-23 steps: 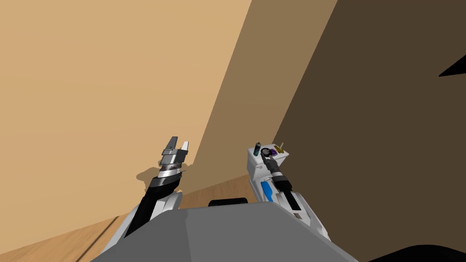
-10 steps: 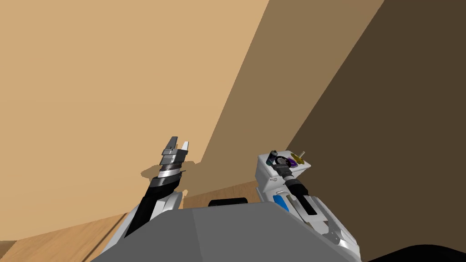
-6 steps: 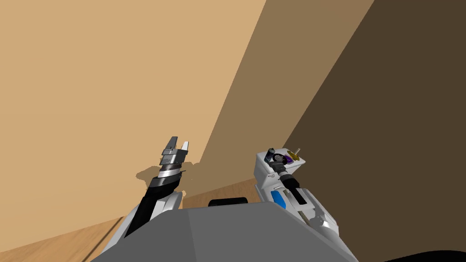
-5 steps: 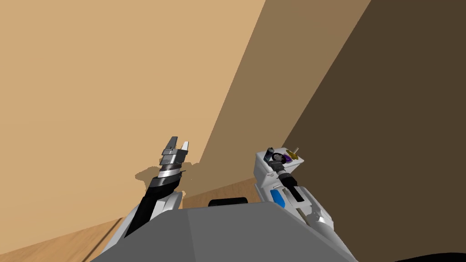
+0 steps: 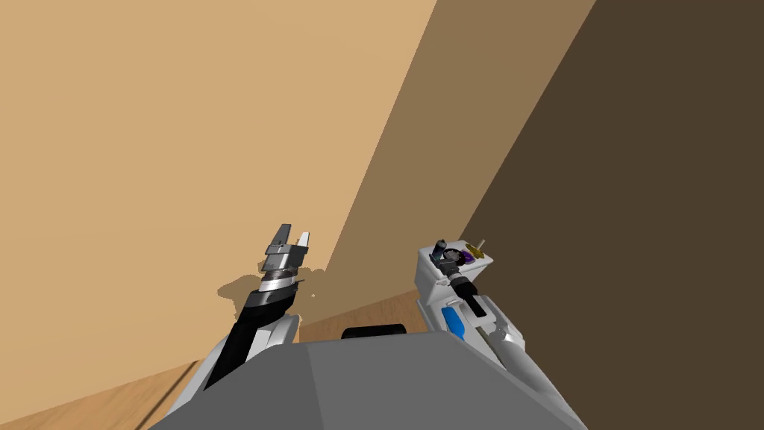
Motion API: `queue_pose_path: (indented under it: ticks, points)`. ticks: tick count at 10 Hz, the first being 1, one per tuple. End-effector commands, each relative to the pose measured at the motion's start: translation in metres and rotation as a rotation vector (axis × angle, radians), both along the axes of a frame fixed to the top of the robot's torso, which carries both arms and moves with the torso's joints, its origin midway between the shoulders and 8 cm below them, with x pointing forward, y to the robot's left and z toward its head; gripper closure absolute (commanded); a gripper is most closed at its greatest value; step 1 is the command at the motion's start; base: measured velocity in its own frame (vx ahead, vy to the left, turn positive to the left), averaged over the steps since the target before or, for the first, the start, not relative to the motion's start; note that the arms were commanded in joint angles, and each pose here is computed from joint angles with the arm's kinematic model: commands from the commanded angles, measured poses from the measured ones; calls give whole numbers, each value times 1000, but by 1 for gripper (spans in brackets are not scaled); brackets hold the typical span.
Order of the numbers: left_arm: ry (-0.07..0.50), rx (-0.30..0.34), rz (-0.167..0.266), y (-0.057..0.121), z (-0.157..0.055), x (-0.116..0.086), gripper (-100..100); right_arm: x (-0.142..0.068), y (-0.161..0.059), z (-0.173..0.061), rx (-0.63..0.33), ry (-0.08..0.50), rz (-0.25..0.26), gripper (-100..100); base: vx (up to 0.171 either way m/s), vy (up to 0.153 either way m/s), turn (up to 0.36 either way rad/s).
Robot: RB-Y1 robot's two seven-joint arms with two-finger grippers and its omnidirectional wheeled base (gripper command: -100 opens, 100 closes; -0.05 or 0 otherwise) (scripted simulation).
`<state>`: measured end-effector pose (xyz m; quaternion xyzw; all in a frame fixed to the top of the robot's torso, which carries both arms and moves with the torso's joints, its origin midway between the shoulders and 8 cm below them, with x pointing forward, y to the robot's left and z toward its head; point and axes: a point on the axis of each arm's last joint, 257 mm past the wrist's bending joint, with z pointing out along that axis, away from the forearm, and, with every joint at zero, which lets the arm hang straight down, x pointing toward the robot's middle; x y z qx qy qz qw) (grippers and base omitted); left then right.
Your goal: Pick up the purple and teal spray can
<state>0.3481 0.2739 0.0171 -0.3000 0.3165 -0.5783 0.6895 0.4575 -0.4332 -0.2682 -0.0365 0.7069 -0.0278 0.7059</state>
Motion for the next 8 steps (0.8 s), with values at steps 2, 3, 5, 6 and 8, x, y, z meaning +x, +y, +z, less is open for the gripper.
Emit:
queue_pose_path:
  ticks: [2,3,5,6,8]
  points:
    - [0,0,0,0,0,0,0,21,11,-1,2,-6,33,-100,-47,17,-110]
    - [0,0,0,0,0,0,0,27,9,-5,8,1,25,-100,-23,10,4]
    - [0,0,0,0,0,0,0,39,18,-5,2,-2,57,-100,-24,8,-55]
    - [0,0,0,0,0,0,0,45,17,-5,5,-1,54,-100,-45,14,-94]
    - [0,0,0,0,0,0,0,50,13,-11,11,13,44,-100,-11,10,12]
